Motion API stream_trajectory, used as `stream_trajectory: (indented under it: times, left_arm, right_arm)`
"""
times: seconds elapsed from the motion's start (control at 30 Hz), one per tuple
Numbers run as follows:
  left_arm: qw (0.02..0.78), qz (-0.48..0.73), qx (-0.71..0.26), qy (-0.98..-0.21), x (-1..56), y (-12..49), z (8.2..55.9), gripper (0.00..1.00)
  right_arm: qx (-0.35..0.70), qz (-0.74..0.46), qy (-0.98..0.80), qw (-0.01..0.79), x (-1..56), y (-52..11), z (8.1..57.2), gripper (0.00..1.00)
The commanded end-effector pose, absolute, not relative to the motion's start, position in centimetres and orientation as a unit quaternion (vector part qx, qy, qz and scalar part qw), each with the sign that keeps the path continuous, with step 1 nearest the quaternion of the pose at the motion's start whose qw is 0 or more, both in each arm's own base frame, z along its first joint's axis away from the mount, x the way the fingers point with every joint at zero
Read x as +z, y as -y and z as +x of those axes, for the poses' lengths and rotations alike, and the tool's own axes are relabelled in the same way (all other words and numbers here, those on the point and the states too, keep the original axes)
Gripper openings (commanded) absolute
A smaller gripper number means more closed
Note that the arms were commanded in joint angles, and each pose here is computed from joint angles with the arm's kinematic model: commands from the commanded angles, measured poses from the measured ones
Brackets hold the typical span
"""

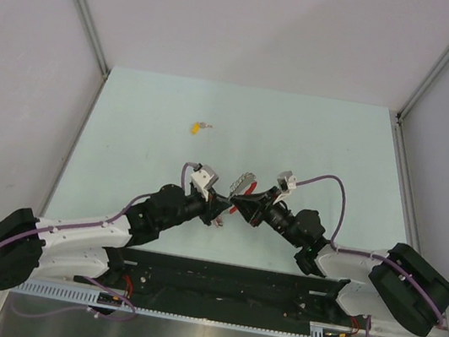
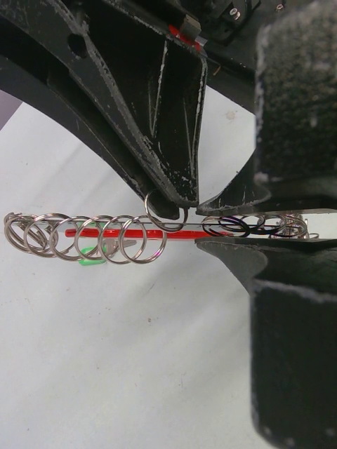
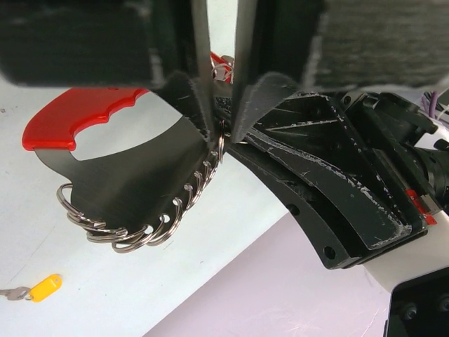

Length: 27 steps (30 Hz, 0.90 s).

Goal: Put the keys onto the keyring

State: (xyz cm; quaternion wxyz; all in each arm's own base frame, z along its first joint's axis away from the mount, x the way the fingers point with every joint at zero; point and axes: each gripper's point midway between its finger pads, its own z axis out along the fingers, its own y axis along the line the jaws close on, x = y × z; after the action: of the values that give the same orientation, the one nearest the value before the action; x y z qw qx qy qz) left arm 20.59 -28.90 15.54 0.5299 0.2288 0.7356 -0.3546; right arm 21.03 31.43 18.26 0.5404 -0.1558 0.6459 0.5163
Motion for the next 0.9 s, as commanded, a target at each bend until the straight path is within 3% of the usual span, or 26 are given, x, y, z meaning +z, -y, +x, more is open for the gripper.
stream_trajectory:
  times: [0.0,0.17,0.43,0.87]
  left_arm:
    - [0.569,0.202,-0.39,-0.696,20.2,29.7,21.2,0.0]
    - [0.572,0.211,-0.377,-0.697,20.0,29.4,21.3,0.0]
    - [0.577,0.243,-0.318,-0.712,18.5,28.1,21.8,0.0]
    - [0.575,0.289,-0.206,-0.737,16.6,25.3,23.0,0.0]
  right_arm:
    - [0.525,-0.155,-0.619,0.563,20.0,-31.6,21.3,0.14]
    - [0.524,-0.157,-0.622,0.56,20.0,-31.4,21.3,0.0]
    - [0.512,-0.183,-0.638,0.545,20.4,-30.8,21.0,0.0]
    - [0.426,-0.289,-0.761,0.395,17.3,-29.5,19.6,0.0]
